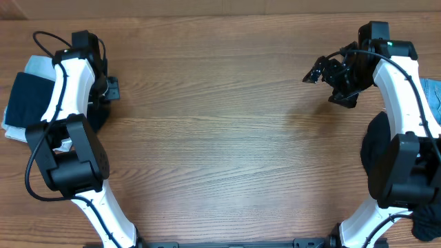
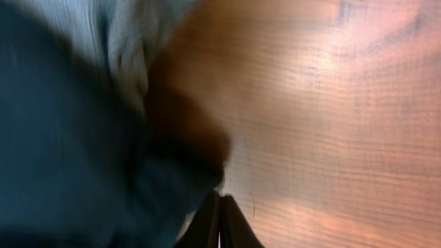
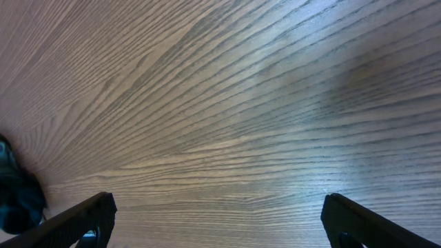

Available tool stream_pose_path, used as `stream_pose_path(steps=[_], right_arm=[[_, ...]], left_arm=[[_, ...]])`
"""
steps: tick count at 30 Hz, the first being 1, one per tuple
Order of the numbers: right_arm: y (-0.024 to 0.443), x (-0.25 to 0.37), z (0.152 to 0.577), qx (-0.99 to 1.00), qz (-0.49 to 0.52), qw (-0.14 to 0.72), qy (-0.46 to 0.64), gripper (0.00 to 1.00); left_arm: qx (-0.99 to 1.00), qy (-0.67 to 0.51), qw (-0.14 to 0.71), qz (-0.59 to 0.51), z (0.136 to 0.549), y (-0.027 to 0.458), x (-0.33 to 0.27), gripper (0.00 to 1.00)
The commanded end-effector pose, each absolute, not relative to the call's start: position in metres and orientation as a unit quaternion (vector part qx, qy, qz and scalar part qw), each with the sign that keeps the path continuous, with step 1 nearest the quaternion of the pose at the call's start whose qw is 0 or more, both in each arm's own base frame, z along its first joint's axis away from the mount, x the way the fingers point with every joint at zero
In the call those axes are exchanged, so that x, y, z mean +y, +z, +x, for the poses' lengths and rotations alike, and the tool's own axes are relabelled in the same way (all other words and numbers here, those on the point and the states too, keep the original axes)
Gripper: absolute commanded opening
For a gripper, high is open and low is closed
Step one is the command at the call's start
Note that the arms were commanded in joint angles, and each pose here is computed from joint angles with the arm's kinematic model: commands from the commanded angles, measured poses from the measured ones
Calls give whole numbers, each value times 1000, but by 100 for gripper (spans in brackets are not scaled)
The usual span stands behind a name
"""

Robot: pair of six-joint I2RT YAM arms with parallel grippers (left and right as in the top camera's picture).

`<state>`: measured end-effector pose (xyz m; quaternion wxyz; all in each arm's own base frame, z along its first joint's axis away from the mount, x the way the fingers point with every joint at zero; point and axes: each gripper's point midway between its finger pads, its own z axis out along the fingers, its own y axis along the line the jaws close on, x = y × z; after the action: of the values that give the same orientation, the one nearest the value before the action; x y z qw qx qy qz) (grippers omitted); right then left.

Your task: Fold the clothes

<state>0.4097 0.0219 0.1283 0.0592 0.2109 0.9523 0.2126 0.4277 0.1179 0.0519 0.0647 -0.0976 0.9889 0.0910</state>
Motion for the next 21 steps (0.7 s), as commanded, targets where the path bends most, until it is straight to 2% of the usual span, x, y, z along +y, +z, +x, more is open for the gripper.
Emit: stream_pose_path(steps=[1,5,11,15,21], right_arm=[[147,23,414,952,200,86,215,100],[146,23,413,952,201,84,215,100],[145,23,407,953,204,70,214,100],[144,24,400,953,207,55,213,100],[143,25,396,953,209,48,212,100]], left_arm=[[984,128,112,-61,445,47,135,4],[973,142,170,-58,470,38,149,4],[968,175,171,-52,485,-6,168,4],[947,183,230,-128,500,6,199,4],[923,191,264,-206,500,20,240,4]])
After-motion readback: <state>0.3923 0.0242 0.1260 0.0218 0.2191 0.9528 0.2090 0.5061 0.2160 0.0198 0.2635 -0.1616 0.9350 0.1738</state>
